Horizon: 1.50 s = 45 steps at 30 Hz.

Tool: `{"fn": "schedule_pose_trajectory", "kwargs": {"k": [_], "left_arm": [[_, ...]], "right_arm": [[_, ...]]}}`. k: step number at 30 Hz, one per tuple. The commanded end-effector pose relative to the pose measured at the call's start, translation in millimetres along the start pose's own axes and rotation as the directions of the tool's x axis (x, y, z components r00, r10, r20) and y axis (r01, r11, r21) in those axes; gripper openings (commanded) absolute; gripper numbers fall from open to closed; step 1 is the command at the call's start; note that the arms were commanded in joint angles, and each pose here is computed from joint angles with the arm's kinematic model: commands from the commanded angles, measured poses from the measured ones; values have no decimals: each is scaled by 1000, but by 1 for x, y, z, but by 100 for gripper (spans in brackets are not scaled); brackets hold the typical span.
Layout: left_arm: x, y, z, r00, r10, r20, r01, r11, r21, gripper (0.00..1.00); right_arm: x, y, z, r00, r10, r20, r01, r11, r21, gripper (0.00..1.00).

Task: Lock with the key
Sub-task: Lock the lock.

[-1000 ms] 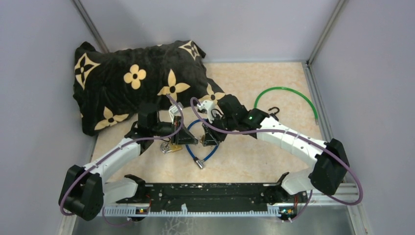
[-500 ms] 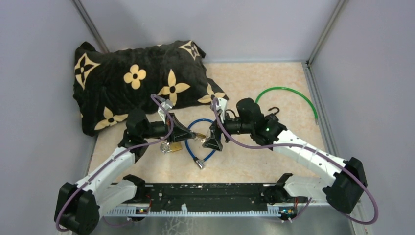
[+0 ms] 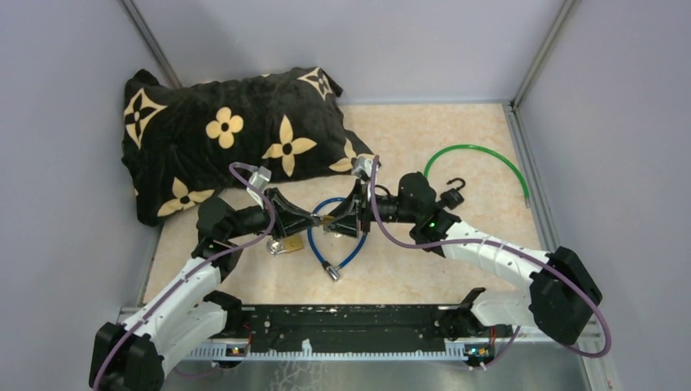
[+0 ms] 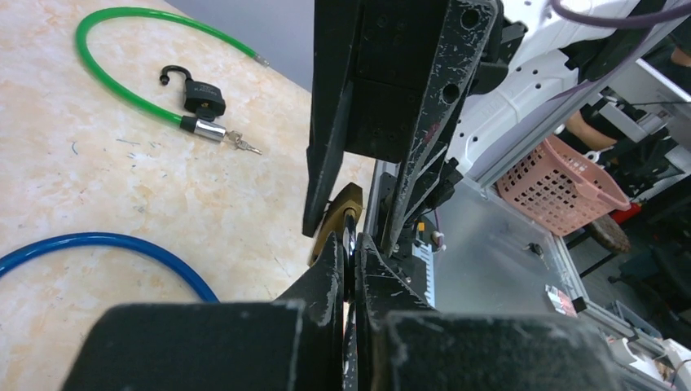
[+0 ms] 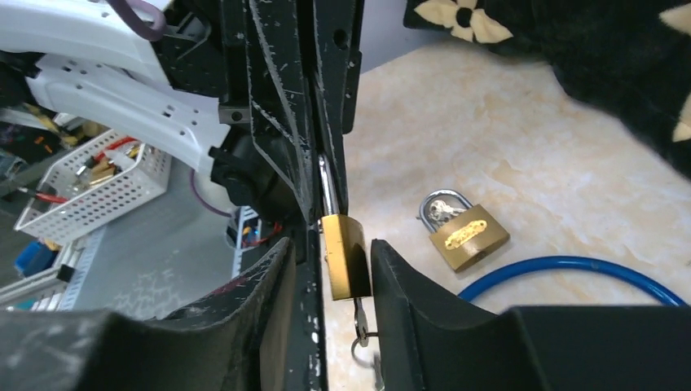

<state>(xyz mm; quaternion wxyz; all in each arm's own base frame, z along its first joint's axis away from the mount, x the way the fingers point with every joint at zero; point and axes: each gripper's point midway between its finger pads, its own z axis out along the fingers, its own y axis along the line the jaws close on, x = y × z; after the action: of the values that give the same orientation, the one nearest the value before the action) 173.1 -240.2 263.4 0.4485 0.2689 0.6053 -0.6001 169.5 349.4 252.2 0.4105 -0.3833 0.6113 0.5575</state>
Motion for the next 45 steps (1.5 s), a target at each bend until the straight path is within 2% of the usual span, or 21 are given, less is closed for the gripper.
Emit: {"fn": "schedule_pose_trajectory", "kwargs": {"k": [1,3,5,9,15,16,17,18,19,24,25,28,29,31,33,36,40,45], "left_arm": [[-13,-8,-1,997,44,59,-46,999,19,0],[-15,-9,-1,997,47,68,-49,999,20,0],[-16,-9,0,996,46,74,-48,999,22,0],[-17,-8,0,996,32,82,-34,999,18,0],[-19,-9,0,995,33,96,-35,999,19,0],[-19,-9,0,995,32,95,-35,999,20,0],[-19,-9,0,995,33,94,-35,999,20,0],[-18,-9,0,995,33,92,-35,999,22,0],[-18,-9,0,995,31,91,-33,999,21,0],[-10,-6,-2,996,29,79,-31,999,15,0],[-9,-5,-2,997,36,75,-37,999,11,4],[-8,-4,-5,997,53,59,-53,999,3,61],[-9,-3,-8,997,62,46,-62,998,-2,69],[-12,3,-12,996,91,15,-91,995,-40,74],[-14,4,-15,987,156,-24,-157,986,-49,74],[-14,-14,-16,966,249,-71,-245,967,64,68],[-14,-21,-13,962,251,-109,-235,962,138,63],[-16,-23,-5,962,254,-102,-240,962,133,56]], "right_arm": [[-35,21,4,988,-40,152,53,995,-85,31],[-34,20,6,989,-34,146,47,995,-87,19],[-31,18,8,991,-27,132,39,995,-87,16],[-27,16,9,994,-16,104,24,996,-81,27],[-25,13,8,994,4,105,2,998,-58,31],[-27,13,8,993,7,114,-1,998,-57,29],[-29,13,8,992,6,125,1,998,-56,21],[-31,13,8,991,10,134,-3,999,-52,7],[-33,12,8,989,11,144,-4,999,-46,0],[-47,21,2,981,-4,193,16,998,-60,0],[-50,23,0,981,-11,196,23,998,-60,0],[-52,18,-8,986,-34,163,40,999,-32,0],[-55,17,-12,986,-59,154,63,998,-22,0],[-52,17,-18,991,-73,108,76,997,-22,0],[-52,19,-22,993,-109,50,110,993,-34,0],[-47,21,-24,988,-151,-39,149,988,-51,0],[-49,23,-26,979,-183,-85,178,982,-67,0],[-52,26,-22,975,-201,-95,193,977,-89,0]]}}
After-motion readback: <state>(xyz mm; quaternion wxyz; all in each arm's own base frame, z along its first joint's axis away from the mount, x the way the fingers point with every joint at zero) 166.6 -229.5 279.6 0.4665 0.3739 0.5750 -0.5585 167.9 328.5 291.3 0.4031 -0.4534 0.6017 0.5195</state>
